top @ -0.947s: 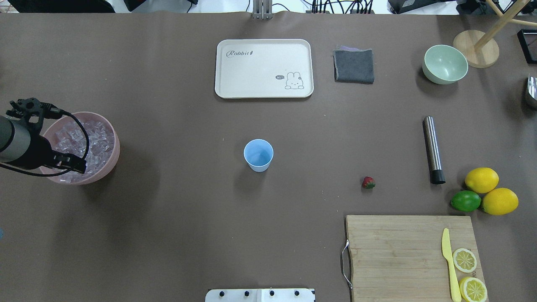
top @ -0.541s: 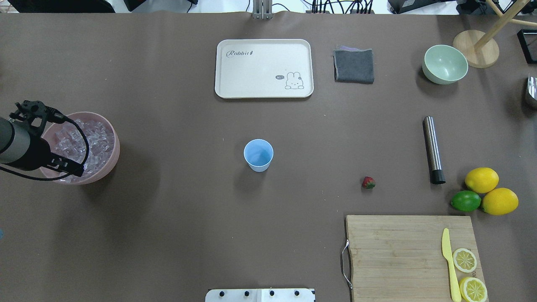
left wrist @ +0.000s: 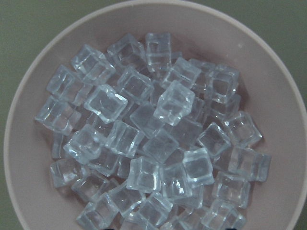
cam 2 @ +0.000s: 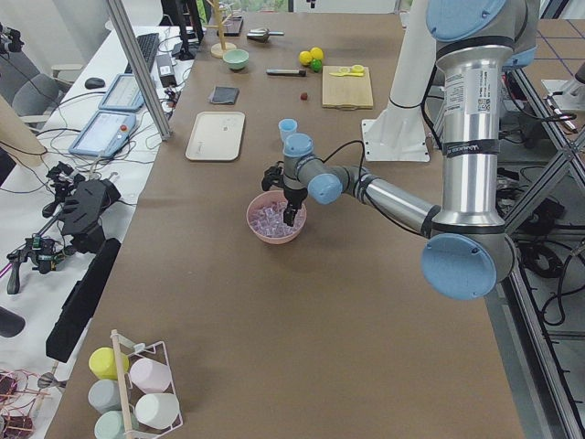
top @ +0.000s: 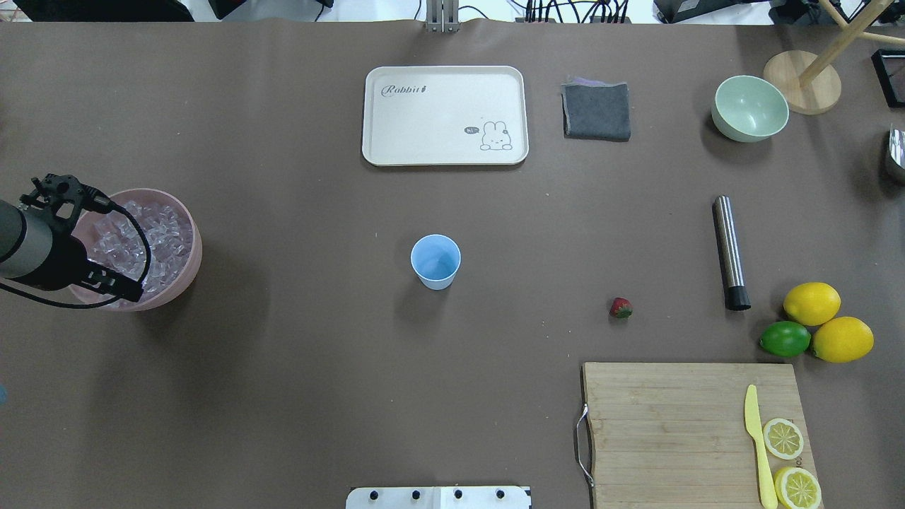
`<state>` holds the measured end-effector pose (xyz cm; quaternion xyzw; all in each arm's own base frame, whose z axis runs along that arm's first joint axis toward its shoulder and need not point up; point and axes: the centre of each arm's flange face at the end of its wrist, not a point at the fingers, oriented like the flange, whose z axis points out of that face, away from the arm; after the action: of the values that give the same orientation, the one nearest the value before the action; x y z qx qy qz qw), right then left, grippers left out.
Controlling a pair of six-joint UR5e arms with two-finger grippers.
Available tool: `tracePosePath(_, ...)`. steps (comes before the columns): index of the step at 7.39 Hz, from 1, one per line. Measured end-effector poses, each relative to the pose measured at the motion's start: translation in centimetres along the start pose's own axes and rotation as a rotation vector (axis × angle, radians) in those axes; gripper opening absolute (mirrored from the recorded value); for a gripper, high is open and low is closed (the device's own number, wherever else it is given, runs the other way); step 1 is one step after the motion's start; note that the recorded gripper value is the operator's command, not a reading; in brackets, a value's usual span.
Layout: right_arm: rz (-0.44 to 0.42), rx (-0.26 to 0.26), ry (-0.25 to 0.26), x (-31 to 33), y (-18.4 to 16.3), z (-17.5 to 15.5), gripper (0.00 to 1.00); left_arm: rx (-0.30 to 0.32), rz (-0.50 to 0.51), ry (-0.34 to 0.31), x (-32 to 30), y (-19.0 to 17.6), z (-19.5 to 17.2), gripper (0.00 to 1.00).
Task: Mash ice and strawberries in cup
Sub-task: 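Close the left gripper on an ice cube in the bowl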
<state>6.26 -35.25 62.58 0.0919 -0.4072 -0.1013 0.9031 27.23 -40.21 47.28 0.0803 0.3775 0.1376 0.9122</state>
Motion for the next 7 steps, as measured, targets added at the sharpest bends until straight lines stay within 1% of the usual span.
tracePosePath(1, 0.000, 0.001, -0.002, 0.0, 0.0, 0.0, 1.00, -0.012, -0.006, 0.002, -0.3, 0.3, 0.3, 0.78)
tracePosePath(3, 0.000, 0.002, -0.004, -0.1, 0.0, 0.0, 1.00, -0.028, -0.015, 0.007, -0.6, 0.6, 0.7, 0.78)
tracePosePath(5, -0.001, 0.002, -0.006, -0.1, 0.0, -0.1, 1.00, -0.035, -0.020, 0.008, -0.7, 0.5, 1.0, 0.75)
tracePosePath(7, -0.001, 0.003, -0.006, -0.2, 0.0, -0.1, 1.00, -0.037, -0.022, 0.007, -0.7, 0.2, 1.3, 0.75)
